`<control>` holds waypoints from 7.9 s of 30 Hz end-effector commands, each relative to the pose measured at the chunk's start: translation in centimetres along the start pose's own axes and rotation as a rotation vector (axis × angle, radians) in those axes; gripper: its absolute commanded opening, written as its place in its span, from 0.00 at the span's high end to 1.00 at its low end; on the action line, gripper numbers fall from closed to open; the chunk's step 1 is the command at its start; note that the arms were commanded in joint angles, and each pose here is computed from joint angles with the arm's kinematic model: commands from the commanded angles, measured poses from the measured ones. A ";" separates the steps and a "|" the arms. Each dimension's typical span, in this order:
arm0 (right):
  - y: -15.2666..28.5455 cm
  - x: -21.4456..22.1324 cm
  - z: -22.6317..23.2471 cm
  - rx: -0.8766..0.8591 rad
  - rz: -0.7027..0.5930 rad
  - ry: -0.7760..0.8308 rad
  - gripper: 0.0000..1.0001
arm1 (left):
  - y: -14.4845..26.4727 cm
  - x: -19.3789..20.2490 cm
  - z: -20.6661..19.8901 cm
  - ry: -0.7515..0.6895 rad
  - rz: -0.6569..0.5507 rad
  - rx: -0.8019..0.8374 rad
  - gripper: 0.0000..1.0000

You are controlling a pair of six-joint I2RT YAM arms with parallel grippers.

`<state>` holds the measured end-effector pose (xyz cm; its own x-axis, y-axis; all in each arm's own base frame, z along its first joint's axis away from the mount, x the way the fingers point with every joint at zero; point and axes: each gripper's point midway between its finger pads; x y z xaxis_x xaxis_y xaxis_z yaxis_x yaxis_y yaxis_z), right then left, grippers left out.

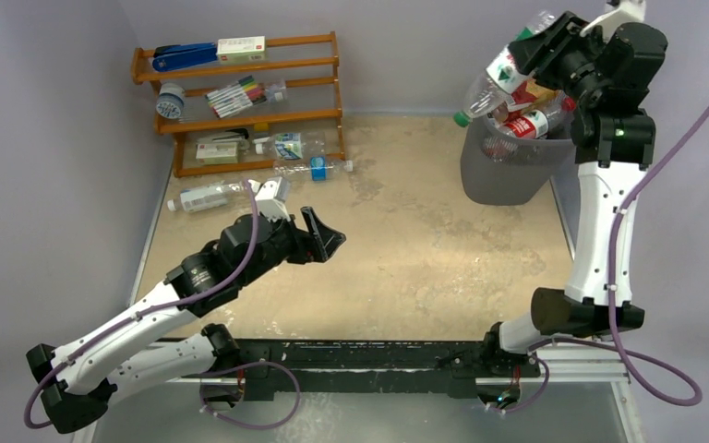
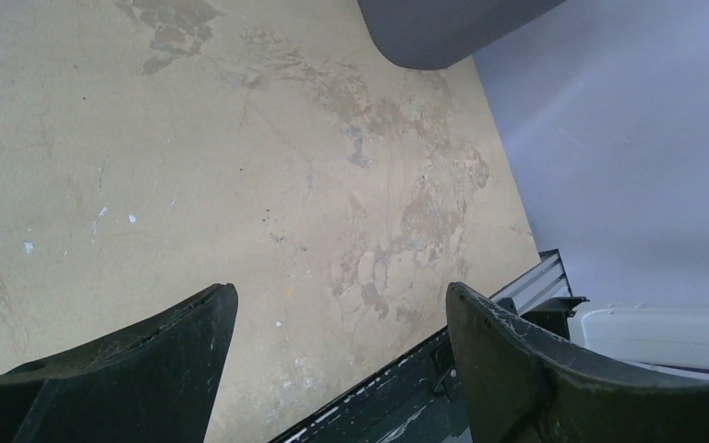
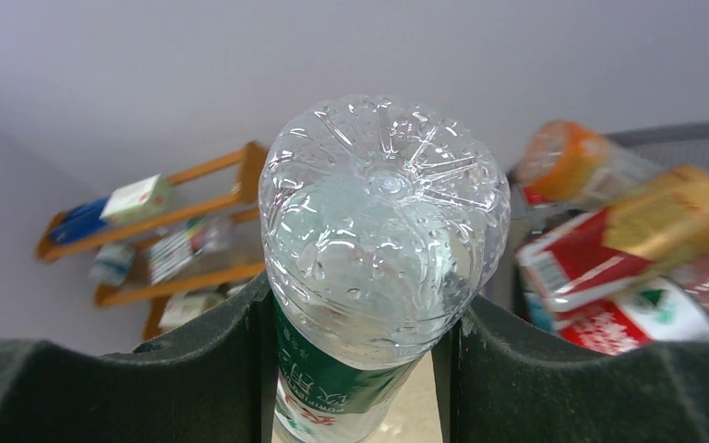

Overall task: Put the plastic bottles in the bin
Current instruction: Place the plastic bottle in the trash bin, then pick up the plastic bottle from the corner of the board, then place the plastic bottle in the trash bin.

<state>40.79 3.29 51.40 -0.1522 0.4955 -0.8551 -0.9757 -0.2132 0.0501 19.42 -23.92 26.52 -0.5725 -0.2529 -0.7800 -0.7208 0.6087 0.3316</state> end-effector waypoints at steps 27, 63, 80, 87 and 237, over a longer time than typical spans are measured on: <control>0.4 -3.3 -18.2 0.406 -0.258 -0.110 0.57 | 0.9 -0.3 1.3 -0.068 -0.021 -0.041 0.15; 1.6 -3.2 -19.4 0.522 -0.172 -0.069 0.03 | -0.8 -0.2 2.2 -0.076 0.020 -0.138 0.15; 1.6 -1.0 -9.4 0.208 -0.061 0.015 0.02 | 2.8 -0.8 11.2 0.074 -0.057 -0.714 0.02; -0.2 4.1 -2.1 0.043 0.087 0.057 0.02 | 5.6 -0.5 15.1 0.262 -0.182 -0.919 0.02; 13.5 36.8 8.1 -0.542 0.774 -0.575 0.28 | -2.8 8.3 -8.6 -0.090 0.307 0.199 0.65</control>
<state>20.99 25.12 22.11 -0.8862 0.3807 -0.2640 -0.4345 -0.8807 0.1885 12.74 -33.33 20.91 -0.7664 0.0570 -0.6398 -0.3977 0.7401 0.5423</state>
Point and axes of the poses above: each gripper's point midway between its finger pads, its own y axis back along the fingers, its own z axis along the line the jaws close on, x = y × z, and after that the axes turned 6 degrees about -y, right-handed
